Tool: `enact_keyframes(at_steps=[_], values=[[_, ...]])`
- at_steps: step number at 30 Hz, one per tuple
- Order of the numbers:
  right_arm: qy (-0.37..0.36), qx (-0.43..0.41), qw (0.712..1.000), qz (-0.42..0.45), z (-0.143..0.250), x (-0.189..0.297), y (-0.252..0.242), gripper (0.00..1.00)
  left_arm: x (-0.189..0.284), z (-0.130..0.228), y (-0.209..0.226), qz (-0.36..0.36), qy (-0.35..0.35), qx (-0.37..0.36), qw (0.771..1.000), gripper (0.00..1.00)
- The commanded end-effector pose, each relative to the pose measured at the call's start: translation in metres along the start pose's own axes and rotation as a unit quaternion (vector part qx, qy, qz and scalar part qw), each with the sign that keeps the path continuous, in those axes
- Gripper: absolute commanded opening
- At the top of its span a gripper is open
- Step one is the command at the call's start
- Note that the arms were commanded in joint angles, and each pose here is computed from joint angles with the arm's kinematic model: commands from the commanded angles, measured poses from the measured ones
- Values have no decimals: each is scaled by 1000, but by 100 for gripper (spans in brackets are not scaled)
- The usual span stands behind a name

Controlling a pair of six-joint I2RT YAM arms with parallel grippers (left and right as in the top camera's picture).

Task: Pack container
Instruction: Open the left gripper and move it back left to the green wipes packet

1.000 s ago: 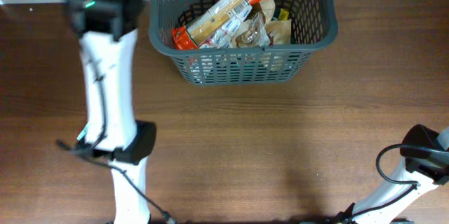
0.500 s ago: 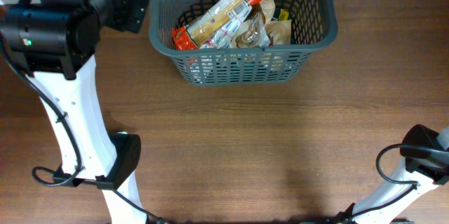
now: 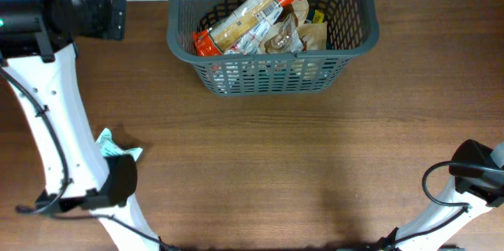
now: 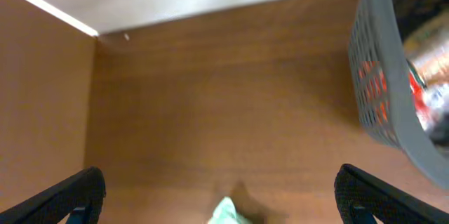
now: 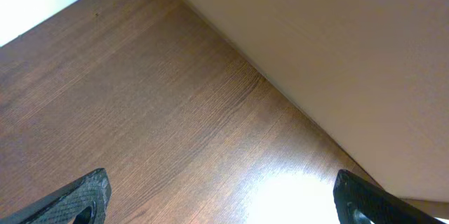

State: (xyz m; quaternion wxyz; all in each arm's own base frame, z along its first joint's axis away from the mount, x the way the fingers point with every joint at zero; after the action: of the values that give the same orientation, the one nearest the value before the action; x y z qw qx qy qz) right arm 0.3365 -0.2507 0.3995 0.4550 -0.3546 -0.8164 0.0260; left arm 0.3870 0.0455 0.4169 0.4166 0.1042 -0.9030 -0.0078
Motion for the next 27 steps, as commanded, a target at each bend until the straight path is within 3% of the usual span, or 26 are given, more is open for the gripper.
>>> enact_keyframes(at_steps=[1,7,13,21,27], values=[[-20,-10,1000,10,-1,17,-9,99,57,15,5,19,-34,16,999,99],[-20,-10,1000,9,-1,17,-9,99,75,68,12,8,24,9,1000,99],[-20,-10,1000,10,-1,17,-9,99,59,123,22,-2,91,22,996,99],[-20,-10,1000,10,-1,17,-9,99,-16,168,46,-54,170,146,973,99],[-20,-10,1000,9,-1,17,-9,99,-75,215,71,-103,222,274,930,99]])
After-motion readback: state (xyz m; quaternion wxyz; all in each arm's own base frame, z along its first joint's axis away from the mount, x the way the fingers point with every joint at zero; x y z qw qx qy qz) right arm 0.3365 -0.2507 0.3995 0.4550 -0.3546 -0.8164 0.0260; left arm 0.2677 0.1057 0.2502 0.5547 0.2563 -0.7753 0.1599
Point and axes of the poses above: each gripper's point midway between its finger pads, its own x axis back along the fingers, its own y axis along the line the jaws close on, z = x × y, the point moved 4 cm from there along x, back along the fingers, and after that the axes turned 15 degrees about x, right-handed, at the moved point
